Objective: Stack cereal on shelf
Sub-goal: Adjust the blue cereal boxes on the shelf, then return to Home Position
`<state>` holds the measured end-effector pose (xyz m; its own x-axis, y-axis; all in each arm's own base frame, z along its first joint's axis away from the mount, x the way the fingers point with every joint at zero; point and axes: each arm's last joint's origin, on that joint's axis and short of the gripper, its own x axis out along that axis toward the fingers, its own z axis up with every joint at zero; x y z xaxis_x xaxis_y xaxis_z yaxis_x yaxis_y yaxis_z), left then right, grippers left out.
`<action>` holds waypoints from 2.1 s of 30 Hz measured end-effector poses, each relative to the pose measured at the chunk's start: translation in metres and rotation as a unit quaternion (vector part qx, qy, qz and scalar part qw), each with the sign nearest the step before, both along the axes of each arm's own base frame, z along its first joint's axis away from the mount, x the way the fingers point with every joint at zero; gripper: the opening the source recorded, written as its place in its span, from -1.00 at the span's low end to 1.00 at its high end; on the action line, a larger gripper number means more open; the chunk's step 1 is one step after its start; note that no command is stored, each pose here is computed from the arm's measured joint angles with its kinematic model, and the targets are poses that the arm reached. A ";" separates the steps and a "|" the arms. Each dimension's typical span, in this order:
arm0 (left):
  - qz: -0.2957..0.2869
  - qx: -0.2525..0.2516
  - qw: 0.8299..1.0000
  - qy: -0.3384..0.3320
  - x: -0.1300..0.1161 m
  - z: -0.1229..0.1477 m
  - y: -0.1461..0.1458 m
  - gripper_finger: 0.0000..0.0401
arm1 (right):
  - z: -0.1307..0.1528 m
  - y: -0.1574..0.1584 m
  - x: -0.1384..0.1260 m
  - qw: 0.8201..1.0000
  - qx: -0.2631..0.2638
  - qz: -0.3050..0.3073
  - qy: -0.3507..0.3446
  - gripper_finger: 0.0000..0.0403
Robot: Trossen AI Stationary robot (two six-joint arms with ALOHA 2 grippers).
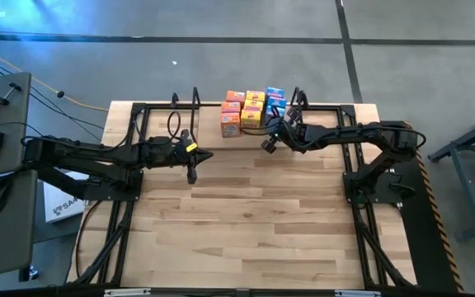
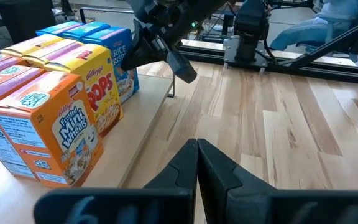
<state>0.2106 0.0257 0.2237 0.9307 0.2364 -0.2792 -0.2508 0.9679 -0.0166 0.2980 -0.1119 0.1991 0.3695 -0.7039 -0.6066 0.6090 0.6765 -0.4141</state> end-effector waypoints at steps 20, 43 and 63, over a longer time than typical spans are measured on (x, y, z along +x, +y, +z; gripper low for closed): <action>-0.103 0.002 0.993 -0.058 0.001 0.004 -0.003 -1.00 | 0.032 0.089 -0.083 0.916 0.048 0.332 -0.218 -1.00; -0.073 -0.015 0.988 -0.136 -0.057 -0.044 0.007 -1.00 | -0.020 0.085 -0.192 0.840 -0.033 0.338 -0.424 -1.00; 0.009 -0.001 0.989 -0.146 -0.096 -0.054 0.010 -1.00 | -0.031 0.075 -0.208 0.880 -0.028 0.249 -0.404 -1.00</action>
<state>0.1148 0.0352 0.1694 0.9674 0.2532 0.0014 -0.2519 0.9633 -0.0923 0.0901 -0.0369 0.1685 0.9349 -0.3540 0.0257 0.3546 0.9347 -0.0241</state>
